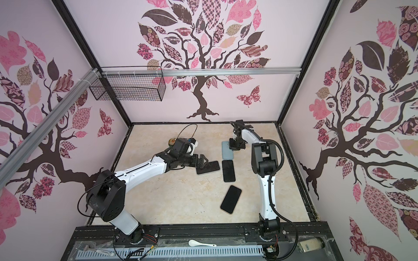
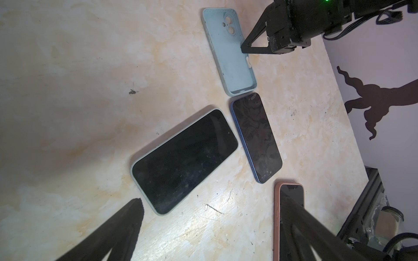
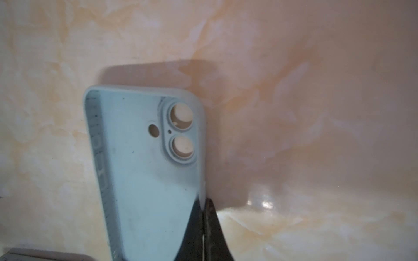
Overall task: Take the phone out of the phone case
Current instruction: Place the phone case at the top-center of the table, then rotate the phone at the center of the table.
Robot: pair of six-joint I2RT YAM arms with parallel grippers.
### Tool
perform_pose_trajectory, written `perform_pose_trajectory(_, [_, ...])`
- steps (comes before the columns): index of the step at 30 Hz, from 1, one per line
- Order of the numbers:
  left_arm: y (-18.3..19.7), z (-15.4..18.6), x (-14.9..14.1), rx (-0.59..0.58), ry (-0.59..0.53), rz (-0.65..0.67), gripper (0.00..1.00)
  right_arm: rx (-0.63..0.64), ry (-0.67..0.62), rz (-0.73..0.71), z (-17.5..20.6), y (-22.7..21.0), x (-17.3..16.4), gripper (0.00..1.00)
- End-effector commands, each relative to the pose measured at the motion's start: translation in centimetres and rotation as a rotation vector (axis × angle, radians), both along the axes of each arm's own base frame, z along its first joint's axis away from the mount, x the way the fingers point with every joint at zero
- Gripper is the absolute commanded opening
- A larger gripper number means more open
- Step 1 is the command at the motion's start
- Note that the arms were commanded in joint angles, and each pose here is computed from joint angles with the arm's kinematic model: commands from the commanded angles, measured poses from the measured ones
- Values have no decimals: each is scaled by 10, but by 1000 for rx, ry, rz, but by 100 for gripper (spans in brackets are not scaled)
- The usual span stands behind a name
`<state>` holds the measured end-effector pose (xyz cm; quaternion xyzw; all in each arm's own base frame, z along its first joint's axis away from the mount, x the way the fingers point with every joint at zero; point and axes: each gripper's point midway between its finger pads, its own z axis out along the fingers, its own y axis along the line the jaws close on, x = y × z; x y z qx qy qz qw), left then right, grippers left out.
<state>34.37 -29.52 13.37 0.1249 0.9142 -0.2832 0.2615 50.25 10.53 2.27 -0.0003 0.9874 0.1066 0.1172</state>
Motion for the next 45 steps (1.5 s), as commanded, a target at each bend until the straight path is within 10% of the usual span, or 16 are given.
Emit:
perform_pose_trajectory(1, [-5, 2, 1, -2, -1, -13, 98, 11, 9, -12, -10, -1, 6, 6])
perform_pose_trajectory(13, [19, 26, -8, 35, -55, 42, 98, 15, -106, -57, 45, -4, 20, 49])
perform_pose_trajectory(25, [77, 4, -73, 24, -79, 229, 98, 63, -248, 41, 99, 70, -46, 54])
perform_pose_trajectory(45, [89, -23, -103, 29, 0, 286, 98, 96, -115, 247, 32, 154, -75, 66])
